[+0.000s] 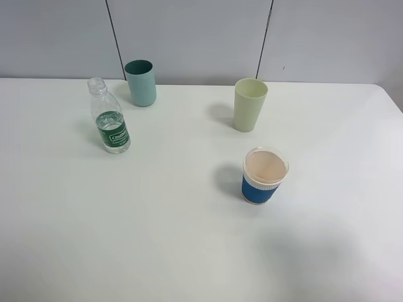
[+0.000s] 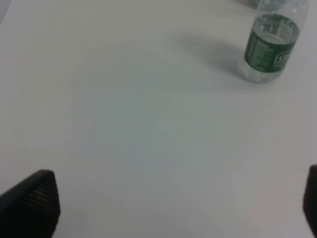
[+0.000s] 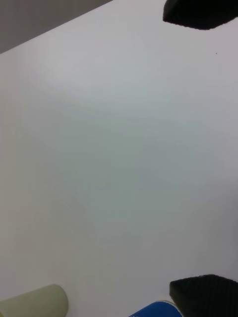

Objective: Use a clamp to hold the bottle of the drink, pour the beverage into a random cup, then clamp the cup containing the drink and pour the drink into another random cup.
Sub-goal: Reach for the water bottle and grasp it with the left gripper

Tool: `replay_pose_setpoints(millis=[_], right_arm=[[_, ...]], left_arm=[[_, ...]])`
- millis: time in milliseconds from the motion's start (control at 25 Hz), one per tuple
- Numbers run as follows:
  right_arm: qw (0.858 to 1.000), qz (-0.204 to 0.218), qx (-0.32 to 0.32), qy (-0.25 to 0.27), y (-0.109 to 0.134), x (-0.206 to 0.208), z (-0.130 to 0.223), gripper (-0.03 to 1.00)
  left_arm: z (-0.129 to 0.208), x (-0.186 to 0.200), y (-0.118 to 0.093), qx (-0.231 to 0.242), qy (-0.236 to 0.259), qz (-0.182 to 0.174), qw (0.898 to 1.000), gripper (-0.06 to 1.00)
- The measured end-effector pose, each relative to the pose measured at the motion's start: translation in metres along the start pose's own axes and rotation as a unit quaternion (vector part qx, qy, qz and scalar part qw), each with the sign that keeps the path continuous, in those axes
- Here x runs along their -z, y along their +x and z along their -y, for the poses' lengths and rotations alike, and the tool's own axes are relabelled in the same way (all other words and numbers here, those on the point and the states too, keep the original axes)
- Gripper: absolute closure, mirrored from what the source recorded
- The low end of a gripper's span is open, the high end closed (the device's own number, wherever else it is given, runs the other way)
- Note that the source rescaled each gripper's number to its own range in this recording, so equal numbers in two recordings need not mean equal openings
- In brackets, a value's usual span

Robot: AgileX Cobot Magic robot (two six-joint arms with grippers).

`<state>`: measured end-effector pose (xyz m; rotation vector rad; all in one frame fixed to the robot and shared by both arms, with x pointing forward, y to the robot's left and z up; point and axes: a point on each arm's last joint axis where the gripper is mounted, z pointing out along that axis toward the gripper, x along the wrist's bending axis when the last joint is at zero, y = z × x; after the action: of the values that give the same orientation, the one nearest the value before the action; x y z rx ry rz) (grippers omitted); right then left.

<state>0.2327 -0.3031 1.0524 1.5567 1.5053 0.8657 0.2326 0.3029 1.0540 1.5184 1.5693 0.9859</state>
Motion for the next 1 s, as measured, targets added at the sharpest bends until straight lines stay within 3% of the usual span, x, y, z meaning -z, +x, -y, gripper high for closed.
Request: replay_pose_setpoints(millis=[1000], right_arm=[[1.0, 0.0, 0.0, 0.0, 0.0, 0.0, 0.0, -0.03]], left_arm=[[0.0, 0.0, 0.0, 0.0, 0.0, 0.0, 1.0, -0.06]])
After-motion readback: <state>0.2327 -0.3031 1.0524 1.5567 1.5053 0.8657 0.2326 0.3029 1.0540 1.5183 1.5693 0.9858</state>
